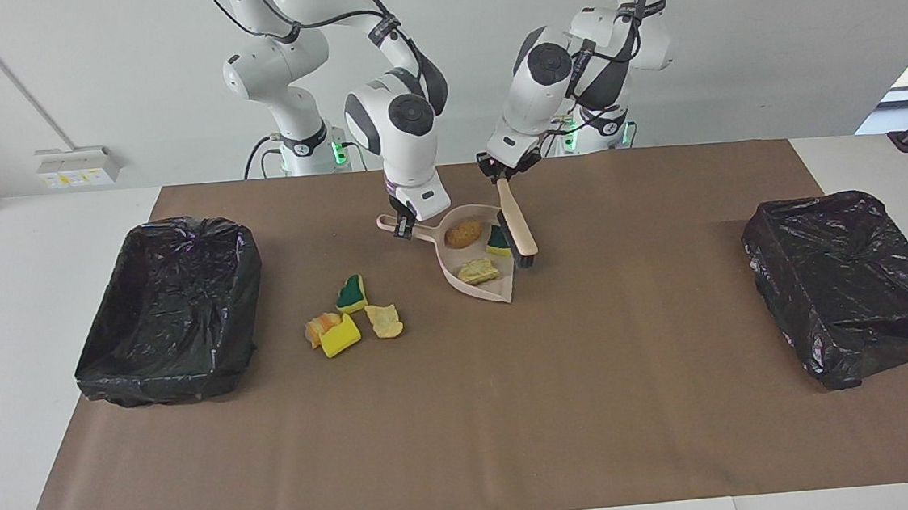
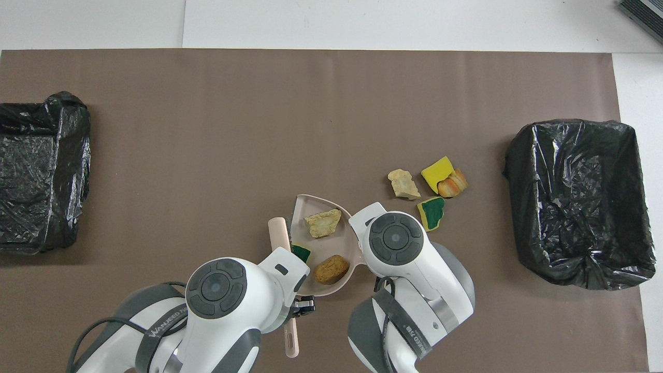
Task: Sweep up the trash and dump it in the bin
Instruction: 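Sweep the trash into the dustpan held by the right gripper, then carry the loaded dustpan with the right gripper to the black bag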
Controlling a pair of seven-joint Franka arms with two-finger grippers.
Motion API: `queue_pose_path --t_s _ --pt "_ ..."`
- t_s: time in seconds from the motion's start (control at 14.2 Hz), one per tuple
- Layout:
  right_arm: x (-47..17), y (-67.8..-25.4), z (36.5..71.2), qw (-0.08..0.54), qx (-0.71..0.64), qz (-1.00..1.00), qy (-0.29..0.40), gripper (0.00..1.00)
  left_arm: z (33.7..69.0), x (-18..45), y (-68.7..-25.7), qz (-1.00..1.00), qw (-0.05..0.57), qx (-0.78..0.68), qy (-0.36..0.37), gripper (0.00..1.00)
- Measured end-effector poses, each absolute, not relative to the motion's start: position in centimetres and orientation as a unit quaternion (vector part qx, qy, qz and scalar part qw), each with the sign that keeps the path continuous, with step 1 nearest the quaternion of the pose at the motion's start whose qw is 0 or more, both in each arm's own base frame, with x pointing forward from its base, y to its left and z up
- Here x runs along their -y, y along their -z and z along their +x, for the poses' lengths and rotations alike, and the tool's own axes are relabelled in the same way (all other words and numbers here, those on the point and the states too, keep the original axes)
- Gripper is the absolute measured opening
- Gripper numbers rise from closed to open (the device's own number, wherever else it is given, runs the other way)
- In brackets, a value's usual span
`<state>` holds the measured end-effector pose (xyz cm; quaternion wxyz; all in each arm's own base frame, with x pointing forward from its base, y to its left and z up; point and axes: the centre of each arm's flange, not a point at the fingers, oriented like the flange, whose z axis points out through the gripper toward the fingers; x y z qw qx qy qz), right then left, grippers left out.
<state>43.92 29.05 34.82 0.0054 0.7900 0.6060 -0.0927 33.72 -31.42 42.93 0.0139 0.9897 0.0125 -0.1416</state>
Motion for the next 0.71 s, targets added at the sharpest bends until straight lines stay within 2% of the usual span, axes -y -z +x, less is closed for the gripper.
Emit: queue_pose_path --t_s 0.28,0.71 --pt "-28.1 -36.0 45.0 0.005 -0.598 0.797 0.084 0.32 32.6 29.6 -44.4 0.992 -0.02 0.003 0.124 0.26" --pt "-21.3 -42.1 48.0 -0.009 -0.606 0.791 0.079 0.32 27.8 29.5 -41.8 0.99 -0.048 0.029 0.129 0.26"
